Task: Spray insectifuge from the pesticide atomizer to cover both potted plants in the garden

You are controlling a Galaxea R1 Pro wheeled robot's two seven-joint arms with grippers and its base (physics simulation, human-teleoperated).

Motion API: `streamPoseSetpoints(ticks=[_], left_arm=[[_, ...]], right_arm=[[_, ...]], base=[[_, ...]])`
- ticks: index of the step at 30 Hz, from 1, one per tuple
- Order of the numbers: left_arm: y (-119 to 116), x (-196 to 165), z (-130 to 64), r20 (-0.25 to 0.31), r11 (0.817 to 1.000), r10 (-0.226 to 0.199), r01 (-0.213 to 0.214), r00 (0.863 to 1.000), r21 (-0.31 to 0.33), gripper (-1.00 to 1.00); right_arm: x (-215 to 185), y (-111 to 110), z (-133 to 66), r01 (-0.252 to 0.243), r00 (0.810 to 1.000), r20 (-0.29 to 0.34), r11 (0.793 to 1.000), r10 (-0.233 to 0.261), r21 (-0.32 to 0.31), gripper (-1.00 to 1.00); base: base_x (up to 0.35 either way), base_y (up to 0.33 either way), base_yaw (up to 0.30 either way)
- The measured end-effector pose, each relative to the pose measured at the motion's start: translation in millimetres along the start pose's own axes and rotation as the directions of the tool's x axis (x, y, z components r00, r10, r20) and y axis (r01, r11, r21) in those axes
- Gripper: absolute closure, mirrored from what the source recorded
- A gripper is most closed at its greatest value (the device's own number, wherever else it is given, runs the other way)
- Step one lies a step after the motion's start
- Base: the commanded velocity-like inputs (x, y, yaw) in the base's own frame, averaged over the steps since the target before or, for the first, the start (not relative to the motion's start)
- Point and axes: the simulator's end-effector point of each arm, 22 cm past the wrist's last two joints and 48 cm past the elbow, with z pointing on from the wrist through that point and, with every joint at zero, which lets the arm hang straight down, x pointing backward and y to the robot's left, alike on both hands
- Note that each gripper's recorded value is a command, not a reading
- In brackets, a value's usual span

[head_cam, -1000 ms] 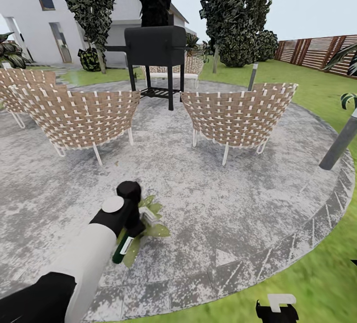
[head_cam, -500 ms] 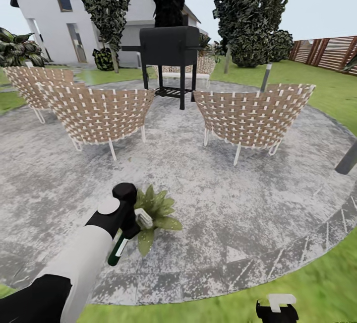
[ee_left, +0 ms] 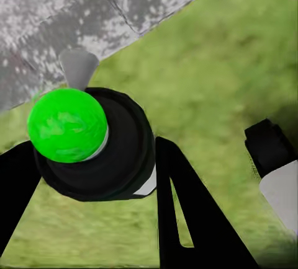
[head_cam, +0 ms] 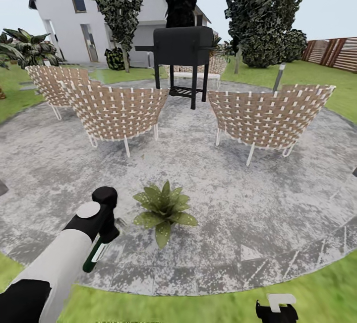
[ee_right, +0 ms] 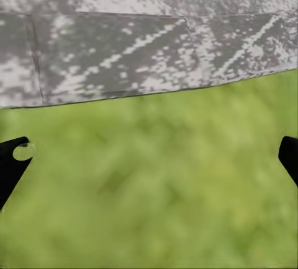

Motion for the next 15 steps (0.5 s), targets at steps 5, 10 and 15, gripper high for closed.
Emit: streamPoseSetpoints(ticks=[5,10,15], left_arm=[[-14.6,21.4,26.9,0.000,0.995,-0.028,0.028,1.000,0.100,1.00],[-52.5,12.7,50.3,0.065,0.982,-0.015,0.002,0.998,0.189,1.00],[-84.3,-28.6,76.2,0.376,0.962,0.099,-0.185,0.921,0.202,1.00]], right_arm=[[0.0,0.0,0.0,0.000,1.000,0.000,1.000,0.000,0.000,-1.00],[0.0,0.1,0.0,0.001,1.000,0.000,1.000,-0.001,-0.001,-1.00],[-1.3,5.6,-0.3,0.002,1.000,0.003,1.000,-0.002,-0.013,-1.00]], base=[[0.000,0.000,0.278],[0.000,0.000,0.278],[0.000,0.000,0.231]])
